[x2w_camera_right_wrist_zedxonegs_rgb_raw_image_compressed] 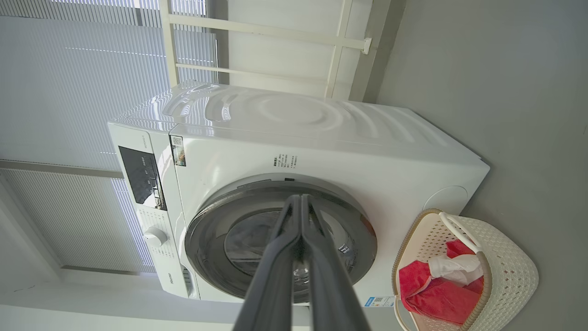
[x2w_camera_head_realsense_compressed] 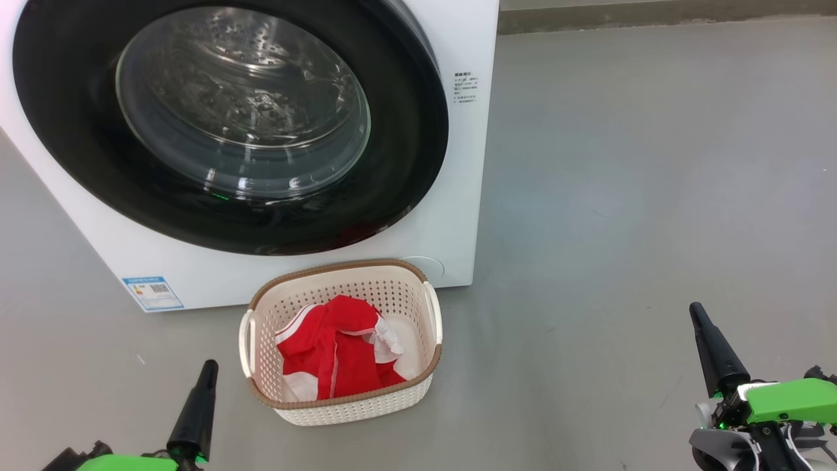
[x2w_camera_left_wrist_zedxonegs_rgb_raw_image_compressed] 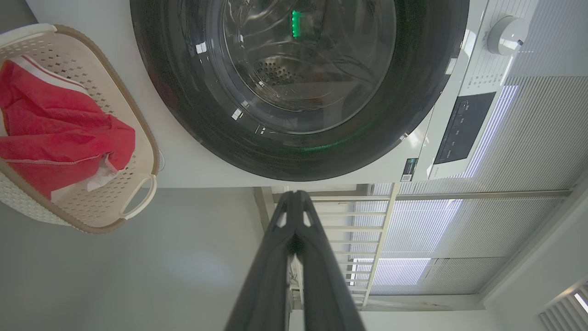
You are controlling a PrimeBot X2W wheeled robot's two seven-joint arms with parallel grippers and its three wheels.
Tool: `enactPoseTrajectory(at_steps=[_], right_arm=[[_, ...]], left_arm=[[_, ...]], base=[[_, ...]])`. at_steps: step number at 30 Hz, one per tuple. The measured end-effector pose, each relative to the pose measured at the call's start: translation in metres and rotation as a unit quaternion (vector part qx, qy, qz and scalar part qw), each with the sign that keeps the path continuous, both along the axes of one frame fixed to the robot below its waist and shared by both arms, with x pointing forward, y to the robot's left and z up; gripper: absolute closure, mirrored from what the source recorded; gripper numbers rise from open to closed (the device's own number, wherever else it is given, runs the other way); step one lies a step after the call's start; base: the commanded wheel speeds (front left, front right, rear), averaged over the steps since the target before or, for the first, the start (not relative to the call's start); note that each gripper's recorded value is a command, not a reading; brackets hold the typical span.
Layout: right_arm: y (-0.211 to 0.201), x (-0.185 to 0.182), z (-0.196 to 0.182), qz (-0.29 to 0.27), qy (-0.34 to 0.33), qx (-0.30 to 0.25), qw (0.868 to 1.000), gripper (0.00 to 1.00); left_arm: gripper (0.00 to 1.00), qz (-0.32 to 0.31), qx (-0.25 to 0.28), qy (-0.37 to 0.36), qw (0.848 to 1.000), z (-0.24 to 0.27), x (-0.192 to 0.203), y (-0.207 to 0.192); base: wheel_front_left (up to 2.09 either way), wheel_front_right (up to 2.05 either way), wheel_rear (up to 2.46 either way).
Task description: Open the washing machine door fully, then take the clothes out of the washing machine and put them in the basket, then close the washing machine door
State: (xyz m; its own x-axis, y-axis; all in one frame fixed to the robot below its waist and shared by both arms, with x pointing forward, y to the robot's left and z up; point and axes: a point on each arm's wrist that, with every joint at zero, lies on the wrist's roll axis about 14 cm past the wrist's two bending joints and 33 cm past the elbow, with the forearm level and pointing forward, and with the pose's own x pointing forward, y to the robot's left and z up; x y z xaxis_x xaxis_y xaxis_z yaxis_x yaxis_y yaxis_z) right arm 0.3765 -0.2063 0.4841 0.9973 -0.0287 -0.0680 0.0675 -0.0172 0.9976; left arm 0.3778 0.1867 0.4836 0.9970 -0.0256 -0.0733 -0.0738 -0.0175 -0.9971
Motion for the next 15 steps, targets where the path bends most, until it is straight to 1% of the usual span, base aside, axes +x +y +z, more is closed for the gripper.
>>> enactPoseTrajectory(at_steps=[15], right_arm=[[0.0001,0.0,-0.0001,0.0,0.0,0.0,1.0,1.0]], left_arm=[[1.0,0.0,-0.001,0.0,1.0,0.0,-0.0001,0.0007]], base=[[0.0,0.0,0.0]])
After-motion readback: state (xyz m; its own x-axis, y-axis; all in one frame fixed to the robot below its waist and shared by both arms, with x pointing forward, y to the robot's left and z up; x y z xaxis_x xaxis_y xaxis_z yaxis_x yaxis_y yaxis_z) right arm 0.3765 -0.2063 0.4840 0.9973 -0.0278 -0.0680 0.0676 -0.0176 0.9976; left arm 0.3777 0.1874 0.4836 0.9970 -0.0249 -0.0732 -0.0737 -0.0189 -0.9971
